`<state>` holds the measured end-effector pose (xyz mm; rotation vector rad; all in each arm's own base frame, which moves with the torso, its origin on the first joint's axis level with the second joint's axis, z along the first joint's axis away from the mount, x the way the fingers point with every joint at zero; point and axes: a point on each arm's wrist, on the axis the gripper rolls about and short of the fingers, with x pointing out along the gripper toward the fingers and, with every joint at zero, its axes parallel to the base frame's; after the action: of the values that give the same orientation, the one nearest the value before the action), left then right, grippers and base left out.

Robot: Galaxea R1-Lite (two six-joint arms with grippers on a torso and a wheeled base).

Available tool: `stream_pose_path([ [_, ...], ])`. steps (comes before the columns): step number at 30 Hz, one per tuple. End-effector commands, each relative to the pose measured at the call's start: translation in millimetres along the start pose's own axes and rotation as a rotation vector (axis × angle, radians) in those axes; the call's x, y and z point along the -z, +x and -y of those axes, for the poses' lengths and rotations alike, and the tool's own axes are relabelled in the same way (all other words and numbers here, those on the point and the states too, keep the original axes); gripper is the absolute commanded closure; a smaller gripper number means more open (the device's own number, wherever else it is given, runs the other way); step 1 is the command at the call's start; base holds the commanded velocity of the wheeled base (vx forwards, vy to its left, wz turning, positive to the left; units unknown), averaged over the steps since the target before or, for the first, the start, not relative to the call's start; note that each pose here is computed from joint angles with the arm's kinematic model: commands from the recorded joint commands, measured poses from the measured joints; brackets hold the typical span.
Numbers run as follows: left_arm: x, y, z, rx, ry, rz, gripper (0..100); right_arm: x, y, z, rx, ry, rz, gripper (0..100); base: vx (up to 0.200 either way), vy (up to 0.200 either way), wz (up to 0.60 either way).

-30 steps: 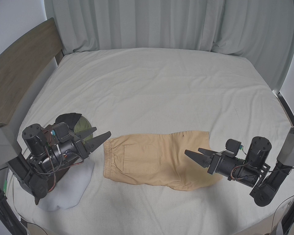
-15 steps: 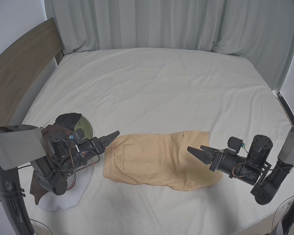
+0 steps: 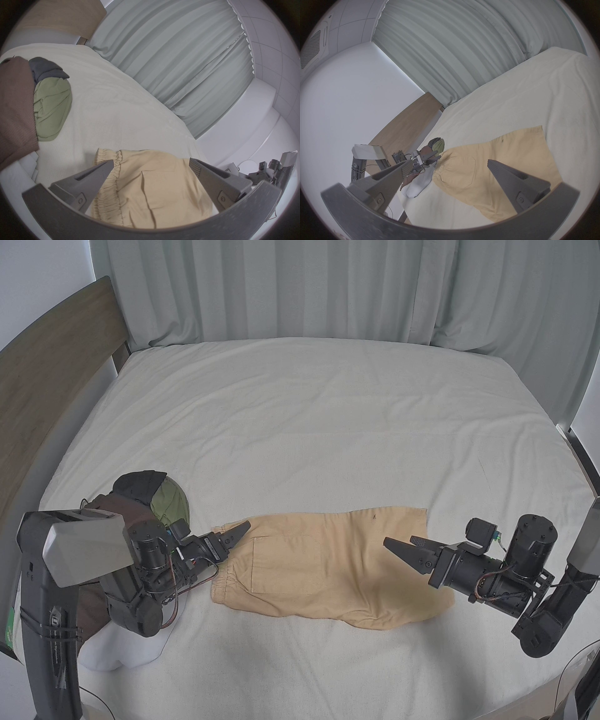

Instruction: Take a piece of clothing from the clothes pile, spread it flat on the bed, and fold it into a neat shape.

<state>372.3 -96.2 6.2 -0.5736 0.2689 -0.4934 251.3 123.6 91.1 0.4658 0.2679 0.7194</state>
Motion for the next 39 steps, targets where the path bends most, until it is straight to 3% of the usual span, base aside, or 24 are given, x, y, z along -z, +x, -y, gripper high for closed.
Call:
stream_pose_path([
  [1,12.3,9.2,-19.9,-0.041,-0.01,-0.004,0,-0.6,1.5,-0.7,-0.005,-0.001,0.003,0,0.0,0.0,0.0],
  [6,5.6,13.4,-29.3,-0.06,-0.005,0.036,0,0.7,1.4,-1.0,-0.005,0.0,-0.001,0,0.0,0.0,0.0],
  [22,8.3,12.0,-35.2,-0.078,-0.006,0.031,0,2.0,0.9,-1.5,-0.004,0.006,-0.008,0,0.0,0.0,0.0],
  [39,38.7,0.7,-55.3,-0.152,-0.014,-0.067,0,5.3,1.0,-1.7,-0.004,0.011,-0.021,0,0.0,0.0,0.0],
])
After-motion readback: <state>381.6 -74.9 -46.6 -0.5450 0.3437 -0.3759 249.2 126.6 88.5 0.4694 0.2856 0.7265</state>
